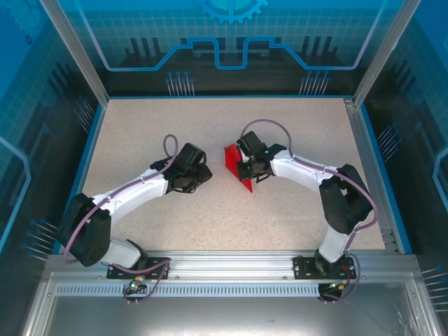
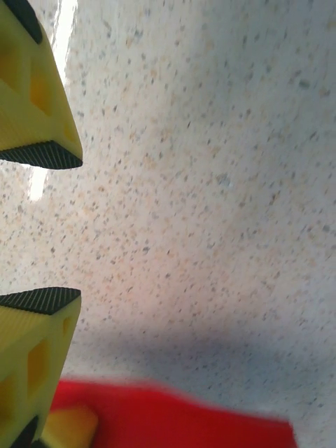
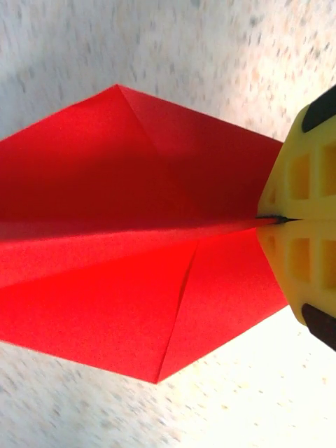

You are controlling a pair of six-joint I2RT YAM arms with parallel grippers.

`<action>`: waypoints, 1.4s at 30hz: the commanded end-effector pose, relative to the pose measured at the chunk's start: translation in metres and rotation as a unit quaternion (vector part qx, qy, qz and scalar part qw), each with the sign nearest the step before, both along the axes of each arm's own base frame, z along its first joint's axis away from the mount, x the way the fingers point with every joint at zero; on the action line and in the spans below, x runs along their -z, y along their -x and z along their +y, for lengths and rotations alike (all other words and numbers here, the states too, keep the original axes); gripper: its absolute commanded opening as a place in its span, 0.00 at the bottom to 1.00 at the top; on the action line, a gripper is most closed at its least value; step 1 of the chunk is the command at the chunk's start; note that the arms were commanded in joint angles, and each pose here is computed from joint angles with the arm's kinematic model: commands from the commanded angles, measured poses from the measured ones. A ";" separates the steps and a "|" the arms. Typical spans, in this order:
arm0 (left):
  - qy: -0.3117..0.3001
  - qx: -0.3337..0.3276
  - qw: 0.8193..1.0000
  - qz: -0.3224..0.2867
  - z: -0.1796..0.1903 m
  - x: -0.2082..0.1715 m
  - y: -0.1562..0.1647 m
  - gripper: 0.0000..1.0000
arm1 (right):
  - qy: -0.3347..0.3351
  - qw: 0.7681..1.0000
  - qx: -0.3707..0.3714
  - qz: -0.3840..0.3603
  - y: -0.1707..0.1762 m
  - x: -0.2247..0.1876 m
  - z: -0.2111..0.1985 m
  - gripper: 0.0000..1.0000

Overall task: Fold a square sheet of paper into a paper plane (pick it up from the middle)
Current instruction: Move a paper plane to the center of the table.

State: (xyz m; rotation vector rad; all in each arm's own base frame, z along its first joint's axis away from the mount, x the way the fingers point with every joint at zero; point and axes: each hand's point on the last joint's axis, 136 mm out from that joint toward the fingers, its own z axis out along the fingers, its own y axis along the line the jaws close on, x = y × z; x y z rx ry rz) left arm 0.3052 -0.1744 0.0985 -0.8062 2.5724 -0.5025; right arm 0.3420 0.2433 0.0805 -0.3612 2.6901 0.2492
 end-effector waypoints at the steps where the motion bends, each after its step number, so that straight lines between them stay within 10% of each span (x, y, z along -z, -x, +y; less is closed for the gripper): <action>1: -0.019 -0.024 0.999 0.012 0.019 0.008 0.007 0.51 | 0.066 0.994 0.080 0.033 -0.006 0.022 -0.028 0.00; 42: -0.012 -0.013 0.999 0.032 0.017 0.020 0.007 0.52 | 0.063 0.985 0.131 0.095 -0.029 0.071 -0.022 0.18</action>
